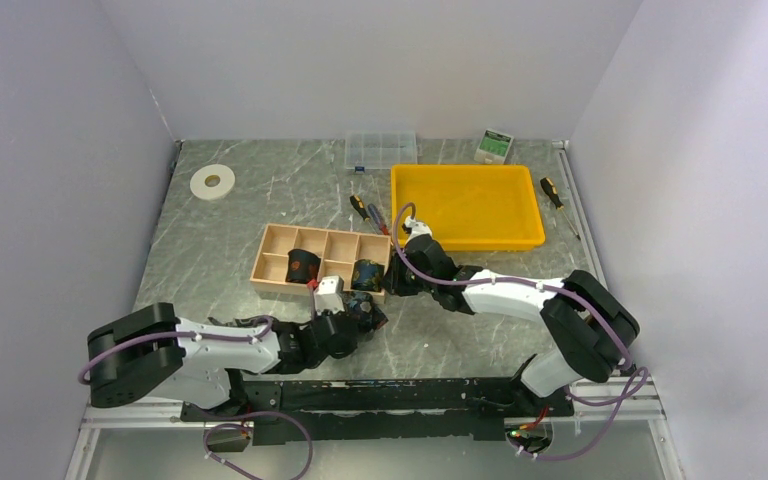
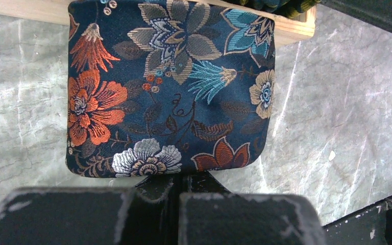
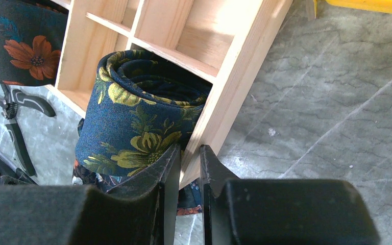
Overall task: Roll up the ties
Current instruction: Pick up the tie at the center of the board.
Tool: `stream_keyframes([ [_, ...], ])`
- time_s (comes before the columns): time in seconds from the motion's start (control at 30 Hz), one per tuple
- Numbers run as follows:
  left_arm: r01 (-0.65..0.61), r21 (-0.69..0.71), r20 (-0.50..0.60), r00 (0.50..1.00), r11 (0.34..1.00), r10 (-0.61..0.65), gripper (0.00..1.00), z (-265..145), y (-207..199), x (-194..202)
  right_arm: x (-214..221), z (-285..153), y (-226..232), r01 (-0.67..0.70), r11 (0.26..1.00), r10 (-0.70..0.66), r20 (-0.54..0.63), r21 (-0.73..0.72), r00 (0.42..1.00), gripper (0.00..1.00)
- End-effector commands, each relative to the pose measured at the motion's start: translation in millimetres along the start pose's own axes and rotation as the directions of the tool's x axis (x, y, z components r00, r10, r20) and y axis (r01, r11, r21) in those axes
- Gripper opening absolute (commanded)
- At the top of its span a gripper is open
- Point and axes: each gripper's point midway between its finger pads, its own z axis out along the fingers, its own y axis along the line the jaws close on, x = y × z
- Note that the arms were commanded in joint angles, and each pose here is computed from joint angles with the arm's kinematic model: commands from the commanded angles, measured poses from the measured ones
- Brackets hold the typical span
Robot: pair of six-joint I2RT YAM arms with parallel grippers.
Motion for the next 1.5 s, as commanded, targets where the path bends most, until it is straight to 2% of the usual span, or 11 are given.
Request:
stream_keyframes([
  [0.0, 0.001, -0.019, -0.004, 1.0, 1.0, -0.001, 0.03, -6.4, 3.2, -5.4, 29.4, -3.2, -15.5, 0.027, 0.999, -0.023, -0.081, 0.042, 0.996, 0.22],
  [0.2, 0.035, 0.006, 0.007, 0.999, 0.999, -0.036, 0.03, -15.8, 12.8, -6.1, 24.0, -6.2, -13.4, 0.042, 0.998, -0.039, -0.069, 0.04, 0.997, 0.23],
  [0.33, 0.017, 0.0, 0.044, 0.999, 1.0, -0.017, 0.03, -9.7, 7.5, -14.5, 29.9, -3.1, -13.6, 0.03, 0.999, -0.027, -0.089, 0.038, 0.996, 0.24],
  [0.57, -0.012, -0.036, 0.034, 0.999, 0.999, 0.013, 0.03, 4.8, 1.7, -17.0, 38.2, -4.1, -11.0, 0.034, 0.999, -0.03, -0.107, 0.038, 0.994, 0.24],
  [0.73, -0.044, 0.018, -0.038, 0.998, 0.999, 0.045, 0.03, -13.0, -8.7, -15.2, 28.8, -14.7, -6.1, 0.04, 0.999, -0.037, -0.086, 0.036, 0.996, 0.25],
  [0.83, -0.046, 0.064, -0.101, 0.993, 0.997, 0.053, 0.03, -34.5, -6.5, -9.7, 21.3, -24.8, -8.1, 0.049, 0.997, -0.045, -0.071, 0.063, 0.996, 0.31],
  [0.97, -0.045, 0.156, -0.172, 0.982, 0.987, 0.072, 0.12, -69.3, -6.1, -6.1, 13.6, -43.5, -10.6, 0.074, 0.994, -0.069, -0.056, 0.085, 0.996, 0.49],
  [1.1, -0.047, 0.169, -0.111, 0.992, 0.985, 0.066, 0.33, -96.3, 3.7, -28.4, 4.5, -59.5, 6.9, 0.078, 0.997, -0.078, -0.01, -0.006, 0.997, 0.59],
  [1.2, -0.028, 0.17, 0.021, 0.999, 0.985, 0.025, 0.51, -103.6, 13.1, -56.2, 4.6, -65.6, 41.9, 0.057, 0.98, -0.059, -0.003, -0.192, 0.998, 0.6],
  [1.3, -0.013, 0.168, 0.094, 0.996, 0.986, -0.003, 0.61, -101.9, 16.3, -79.1, 7.7, -59.2, 65.6, 0.036, 0.961, -0.046, -0.03, -0.275, 0.998, 0.59],
  [1.47, 0.023, 0.12, 0.015, 1.0, 0.993, -0.025, 0.66, -76.2, 24.9, -86.5, 16.9, -40.6, 80.0, 0.004, 0.955, -0.028, -0.078, -0.296, 0.997, 0.55],
])
